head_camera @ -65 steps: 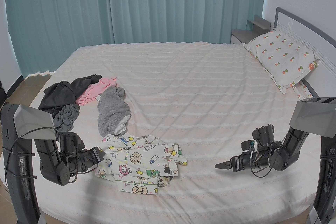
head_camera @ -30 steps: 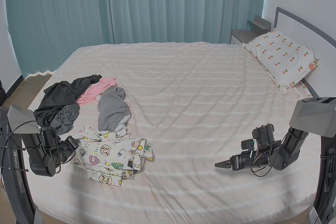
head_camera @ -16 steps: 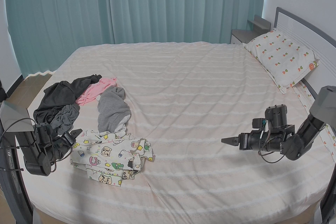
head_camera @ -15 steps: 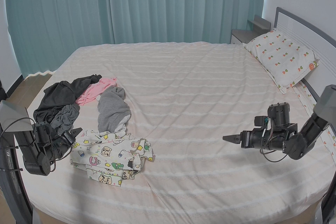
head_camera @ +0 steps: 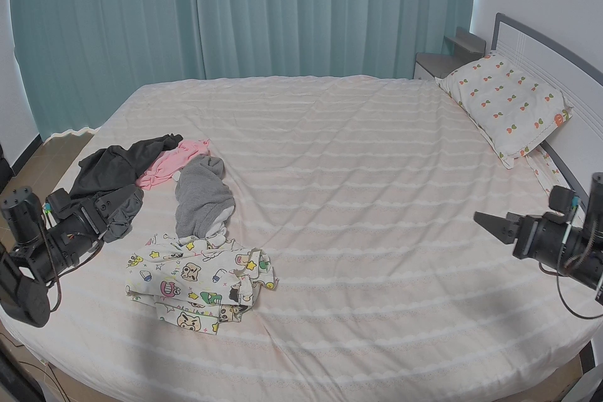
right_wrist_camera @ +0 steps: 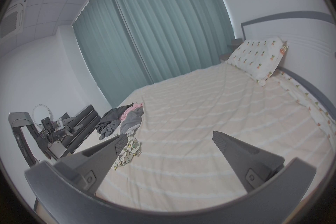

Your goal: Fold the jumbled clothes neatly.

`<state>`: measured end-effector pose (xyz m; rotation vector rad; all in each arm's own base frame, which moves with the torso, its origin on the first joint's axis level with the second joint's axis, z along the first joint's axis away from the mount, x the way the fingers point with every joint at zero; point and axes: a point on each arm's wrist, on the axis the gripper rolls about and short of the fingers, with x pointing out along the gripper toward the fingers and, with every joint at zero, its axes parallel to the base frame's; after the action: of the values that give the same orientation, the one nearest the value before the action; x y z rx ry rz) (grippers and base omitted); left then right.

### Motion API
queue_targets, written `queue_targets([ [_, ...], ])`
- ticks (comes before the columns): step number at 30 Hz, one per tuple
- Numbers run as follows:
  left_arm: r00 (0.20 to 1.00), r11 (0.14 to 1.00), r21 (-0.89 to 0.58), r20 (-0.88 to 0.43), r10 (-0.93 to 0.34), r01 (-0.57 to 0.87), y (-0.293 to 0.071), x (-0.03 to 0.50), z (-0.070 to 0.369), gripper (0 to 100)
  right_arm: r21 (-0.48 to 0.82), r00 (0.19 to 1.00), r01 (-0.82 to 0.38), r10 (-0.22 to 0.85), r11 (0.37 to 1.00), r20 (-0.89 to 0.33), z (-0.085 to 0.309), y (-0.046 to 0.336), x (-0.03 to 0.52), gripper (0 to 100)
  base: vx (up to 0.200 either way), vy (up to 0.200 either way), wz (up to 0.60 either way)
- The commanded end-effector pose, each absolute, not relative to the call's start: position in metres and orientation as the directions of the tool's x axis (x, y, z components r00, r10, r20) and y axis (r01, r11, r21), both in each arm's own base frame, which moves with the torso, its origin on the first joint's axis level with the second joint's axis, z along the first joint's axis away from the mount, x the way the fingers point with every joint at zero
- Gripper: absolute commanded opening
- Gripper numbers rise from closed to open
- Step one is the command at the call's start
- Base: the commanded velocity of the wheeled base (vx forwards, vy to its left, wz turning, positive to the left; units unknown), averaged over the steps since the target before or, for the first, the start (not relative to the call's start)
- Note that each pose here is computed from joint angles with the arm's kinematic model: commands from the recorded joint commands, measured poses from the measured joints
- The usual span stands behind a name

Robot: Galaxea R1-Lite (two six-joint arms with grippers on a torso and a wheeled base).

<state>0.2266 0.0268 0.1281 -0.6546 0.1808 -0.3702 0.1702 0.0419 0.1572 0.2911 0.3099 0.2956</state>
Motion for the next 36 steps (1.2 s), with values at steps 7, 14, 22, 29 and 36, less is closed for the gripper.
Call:
queue_targets([
  [7,0.728,0.594,-0.475,0.161,-0.666,0.649,-0.016,0.048,0.161,100,0.072,0.991,0.038,-0.028,0.997,-0.131,0.118,-0.002,-0.016,100,0.000,0.000,0.00],
  [14,0.684,0.563,-0.439,0.183,-0.706,0.700,-0.014,-0.007,0.139,100,0.006,0.978,0.183,-0.181,0.983,-0.108,0.109,-0.002,-0.035,100,0.000,0.000,0.00],
  [22,0.724,0.669,-0.297,0.146,-0.674,0.682,-0.012,-0.024,0.105,100,-0.085,0.999,-0.047,0.049,0.995,0.018,0.083,0.001,-0.025,100,0.000,0.000,0.00],
  [29,0.921,0.921,0.017,-0.034,-0.388,0.389,-0.006,-0.017,0.083,100,-0.198,0.998,-0.040,0.048,0.979,0.034,0.083,0.001,-0.025,100,0.000,0.000,0.00],
  [36,0.987,0.982,-0.109,-0.032,-0.157,0.153,0.000,-0.016,0.083,100,-0.177,0.998,-0.046,0.052,0.983,0.029,0.083,0.001,-0.025,100,0.000,0.000,0.00],
])
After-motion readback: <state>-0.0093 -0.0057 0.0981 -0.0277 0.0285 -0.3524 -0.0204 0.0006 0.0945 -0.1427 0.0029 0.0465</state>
